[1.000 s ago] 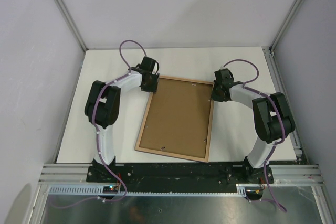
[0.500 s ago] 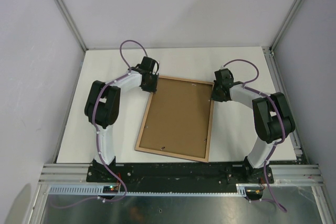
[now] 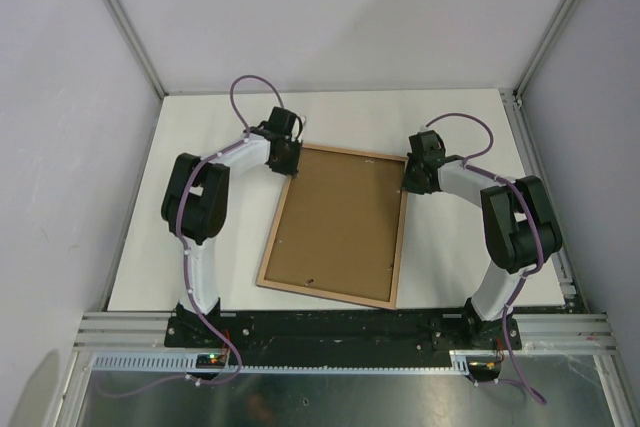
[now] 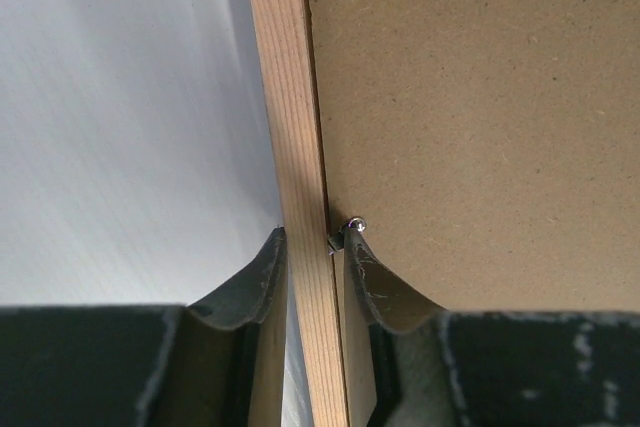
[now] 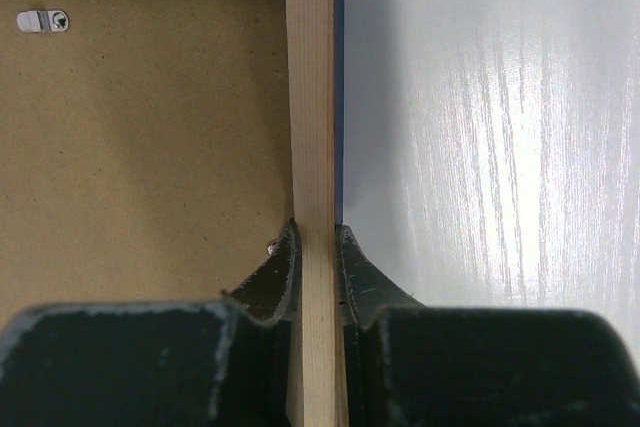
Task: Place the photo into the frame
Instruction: Press the fastener onto the backboard, then rotate the photo frame at the center of the board.
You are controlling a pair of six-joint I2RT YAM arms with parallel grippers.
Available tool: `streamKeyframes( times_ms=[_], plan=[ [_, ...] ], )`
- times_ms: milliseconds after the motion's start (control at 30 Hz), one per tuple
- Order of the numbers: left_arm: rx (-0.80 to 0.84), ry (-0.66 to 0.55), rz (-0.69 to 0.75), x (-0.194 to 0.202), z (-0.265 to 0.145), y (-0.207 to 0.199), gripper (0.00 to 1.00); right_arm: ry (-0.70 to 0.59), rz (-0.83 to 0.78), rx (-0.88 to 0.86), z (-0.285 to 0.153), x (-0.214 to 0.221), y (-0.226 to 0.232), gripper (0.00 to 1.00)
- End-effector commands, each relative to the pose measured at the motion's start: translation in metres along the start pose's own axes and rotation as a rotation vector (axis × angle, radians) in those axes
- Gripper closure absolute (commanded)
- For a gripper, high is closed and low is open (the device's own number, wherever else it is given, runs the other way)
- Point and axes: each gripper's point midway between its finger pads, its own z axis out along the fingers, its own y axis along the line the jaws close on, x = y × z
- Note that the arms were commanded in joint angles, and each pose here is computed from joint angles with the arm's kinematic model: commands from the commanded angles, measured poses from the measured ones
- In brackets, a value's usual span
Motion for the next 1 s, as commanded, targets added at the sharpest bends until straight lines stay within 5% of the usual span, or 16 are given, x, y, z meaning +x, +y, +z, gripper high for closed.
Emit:
streamKeyframes(
  times_ms=[0, 167, 267, 500, 767, 967],
  plan=[
    [-0.029, -0.021, 0.067, -0.017, 0.006, 0.014, 1.0, -0.004, 0.002, -0.002, -0.008, -0.006, -0.001, 0.85],
    [-0.024, -0.056, 0.039, -0.039, 0.012, 0.013, 0.91, -0.018, 0.006, -0.003, -0.016, -0.011, -0.003, 0.61],
    [-0.025, -0.077, 0.02, -0.049, 0.012, 0.015, 0.69, -0.026, 0.014, -0.008, -0.021, -0.016, -0.005, 0.51],
    [-0.054, -0.152, -0.038, -0.076, -0.007, 0.025, 0.39, -0.057, 0.035, -0.047, -0.035, -0.028, -0.001, 0.42],
    [-0.223, -0.266, -0.344, -0.085, -0.076, 0.059, 0.27, -0.093, 0.052, -0.067, -0.05, -0.038, 0.001, 0.4],
    [-0.258, -0.271, -0.721, -0.009, -0.128, 0.059, 0.28, -0.157, 0.071, -0.092, -0.073, -0.052, 0.008, 0.38]
  ],
)
